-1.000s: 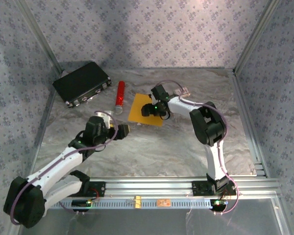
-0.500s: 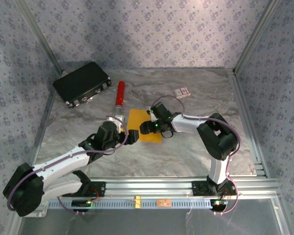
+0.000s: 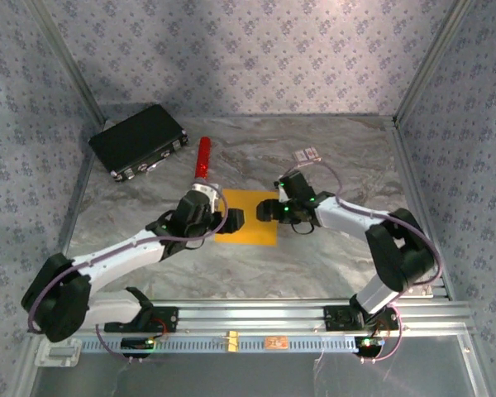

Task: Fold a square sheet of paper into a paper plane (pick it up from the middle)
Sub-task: First fold the square sheet of paper in half at the center of the table.

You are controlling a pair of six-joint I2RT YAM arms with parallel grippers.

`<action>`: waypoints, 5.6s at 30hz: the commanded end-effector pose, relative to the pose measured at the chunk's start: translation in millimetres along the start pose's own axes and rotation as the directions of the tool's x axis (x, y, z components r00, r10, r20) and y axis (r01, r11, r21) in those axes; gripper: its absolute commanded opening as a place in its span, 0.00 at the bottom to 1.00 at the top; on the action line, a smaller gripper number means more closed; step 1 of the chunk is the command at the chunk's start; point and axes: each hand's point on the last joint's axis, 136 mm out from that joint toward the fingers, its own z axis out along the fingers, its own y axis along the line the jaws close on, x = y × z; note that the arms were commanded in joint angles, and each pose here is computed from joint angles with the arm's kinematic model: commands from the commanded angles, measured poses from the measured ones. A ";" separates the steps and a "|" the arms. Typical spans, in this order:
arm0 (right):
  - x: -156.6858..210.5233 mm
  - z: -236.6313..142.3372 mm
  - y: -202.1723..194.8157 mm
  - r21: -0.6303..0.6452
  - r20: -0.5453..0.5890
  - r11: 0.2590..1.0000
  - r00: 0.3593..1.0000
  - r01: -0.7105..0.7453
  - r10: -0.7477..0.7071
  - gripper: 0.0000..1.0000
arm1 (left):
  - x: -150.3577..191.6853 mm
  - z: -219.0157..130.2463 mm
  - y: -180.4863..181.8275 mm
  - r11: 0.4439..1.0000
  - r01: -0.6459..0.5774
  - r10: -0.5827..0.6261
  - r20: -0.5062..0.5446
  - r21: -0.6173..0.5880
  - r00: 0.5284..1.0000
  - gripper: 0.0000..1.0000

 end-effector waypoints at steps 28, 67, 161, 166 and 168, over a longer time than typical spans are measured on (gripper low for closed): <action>28.5 -126.7 -95.1 0.114 0.365 0.968 0.916 -0.222 0.167 0.95 | 42.7 103.7 6.0 0.924 -0.153 -0.072 -0.550 -0.352 0.832 0.93; 36.0 -108.3 -99.5 0.095 0.191 0.968 0.959 -0.231 0.210 0.99 | 78.7 122.6 27.9 0.910 -0.155 -0.135 -0.628 -0.386 0.767 0.93; 30.9 -94.6 -98.6 0.178 0.125 0.958 0.971 -0.223 0.203 0.99 | 53.0 132.7 22.6 0.871 -0.135 -0.172 -0.553 -0.471 0.815 0.91; 31.0 -94.4 -98.7 0.180 0.121 0.958 0.972 -0.223 0.203 0.99 | 69.1 134.3 32.6 0.841 -0.174 -0.183 -0.573 -0.512 0.799 0.91; 31.3 -94.6 -99.5 0.184 0.120 0.957 0.972 -0.224 0.204 0.99 | 74.9 134.6 35.6 0.831 -0.192 -0.182 -0.581 -0.522 0.793 0.91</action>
